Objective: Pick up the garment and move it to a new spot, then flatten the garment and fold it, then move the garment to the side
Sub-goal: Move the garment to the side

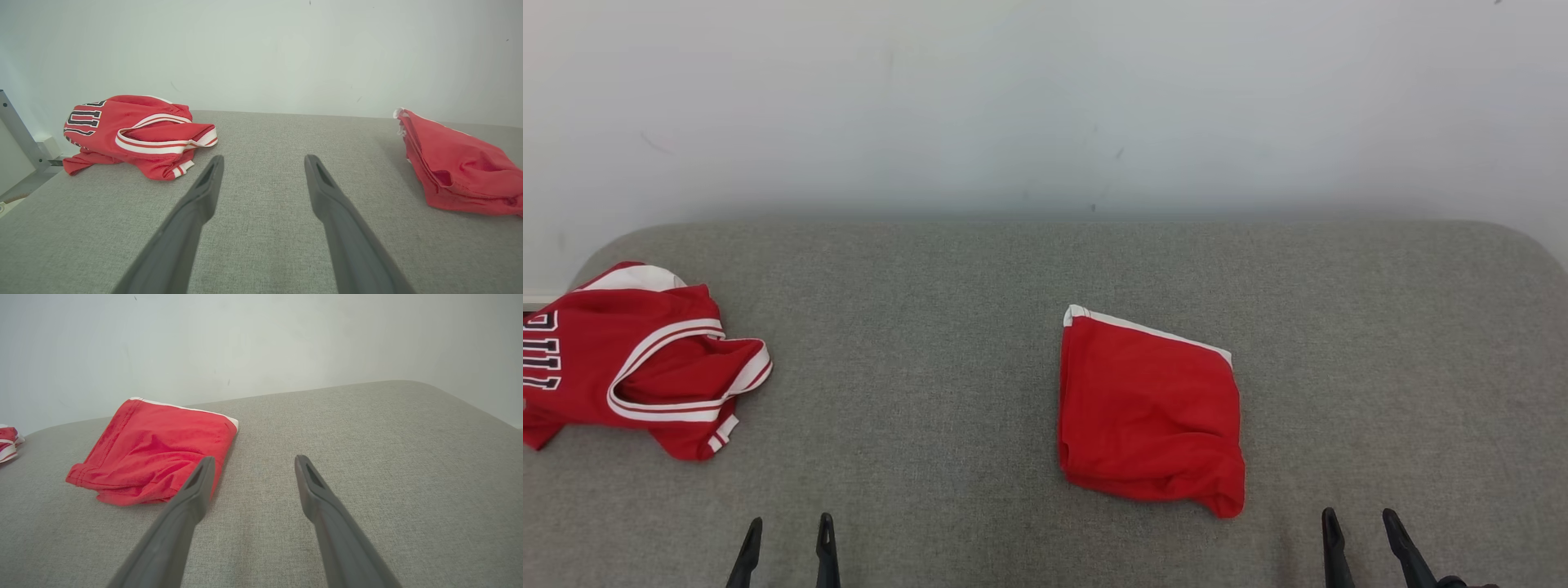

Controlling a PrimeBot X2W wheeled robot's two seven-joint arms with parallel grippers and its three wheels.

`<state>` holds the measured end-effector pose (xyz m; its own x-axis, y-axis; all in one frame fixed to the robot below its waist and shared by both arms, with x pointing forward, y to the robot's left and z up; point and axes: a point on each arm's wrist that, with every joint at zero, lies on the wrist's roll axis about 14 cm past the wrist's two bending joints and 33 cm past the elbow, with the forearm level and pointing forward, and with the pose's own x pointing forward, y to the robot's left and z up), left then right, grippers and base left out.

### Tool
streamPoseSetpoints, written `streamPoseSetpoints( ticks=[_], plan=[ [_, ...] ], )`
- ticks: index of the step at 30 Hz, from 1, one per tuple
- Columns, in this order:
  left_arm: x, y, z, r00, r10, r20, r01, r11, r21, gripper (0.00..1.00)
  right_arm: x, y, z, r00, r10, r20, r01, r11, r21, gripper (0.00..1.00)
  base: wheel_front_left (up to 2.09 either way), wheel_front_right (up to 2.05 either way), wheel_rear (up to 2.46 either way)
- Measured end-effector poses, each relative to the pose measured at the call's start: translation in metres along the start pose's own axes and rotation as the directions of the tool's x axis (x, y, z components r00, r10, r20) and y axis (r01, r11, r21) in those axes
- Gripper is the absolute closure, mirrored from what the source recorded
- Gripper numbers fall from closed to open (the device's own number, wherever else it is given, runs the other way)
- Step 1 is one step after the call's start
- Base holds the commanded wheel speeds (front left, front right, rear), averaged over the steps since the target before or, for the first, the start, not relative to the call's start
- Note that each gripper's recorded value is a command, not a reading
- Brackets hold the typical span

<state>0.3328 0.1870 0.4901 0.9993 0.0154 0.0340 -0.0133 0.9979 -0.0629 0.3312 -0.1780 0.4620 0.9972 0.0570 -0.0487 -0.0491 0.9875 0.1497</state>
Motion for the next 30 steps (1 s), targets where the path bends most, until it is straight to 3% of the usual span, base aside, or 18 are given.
streamPoseSetpoints(
  ticks=[8,15,24,30],
  plan=[
    [-0.002,0.001,-0.001,1.0,0.005,-0.002,-0.005,1.0,-0.003,0.0,0.003,0.002,0.001,1.0,0.006,0.003,-0.006,1.0,0.0,0.0,0.0,0.0,0.0],
    [-0.004,0.002,-0.001,1.0,0.012,-0.003,-0.012,1.0,-0.009,0.0,0.041,0.027,0.008,0.996,0.085,0.013,-0.085,0.996,-0.016,0.0,0.0,0.0,0.0],
    [-0.012,0.008,-0.002,0.999,0.035,-0.007,-0.035,0.999,-0.017,0.0,0.099,0.038,-0.007,0.991,0.095,-0.094,-0.097,0.995,-0.014,0.0,0.0,0.0,0.0],
    [-0.018,0.012,-0.001,0.999,0.052,-0.003,-0.052,0.998,-0.025,0.0,0.117,0.044,-0.03,0.975,0.086,-0.204,-0.092,0.996,-0.021,0.0,0.0,0.0,0.0]
  ],
)
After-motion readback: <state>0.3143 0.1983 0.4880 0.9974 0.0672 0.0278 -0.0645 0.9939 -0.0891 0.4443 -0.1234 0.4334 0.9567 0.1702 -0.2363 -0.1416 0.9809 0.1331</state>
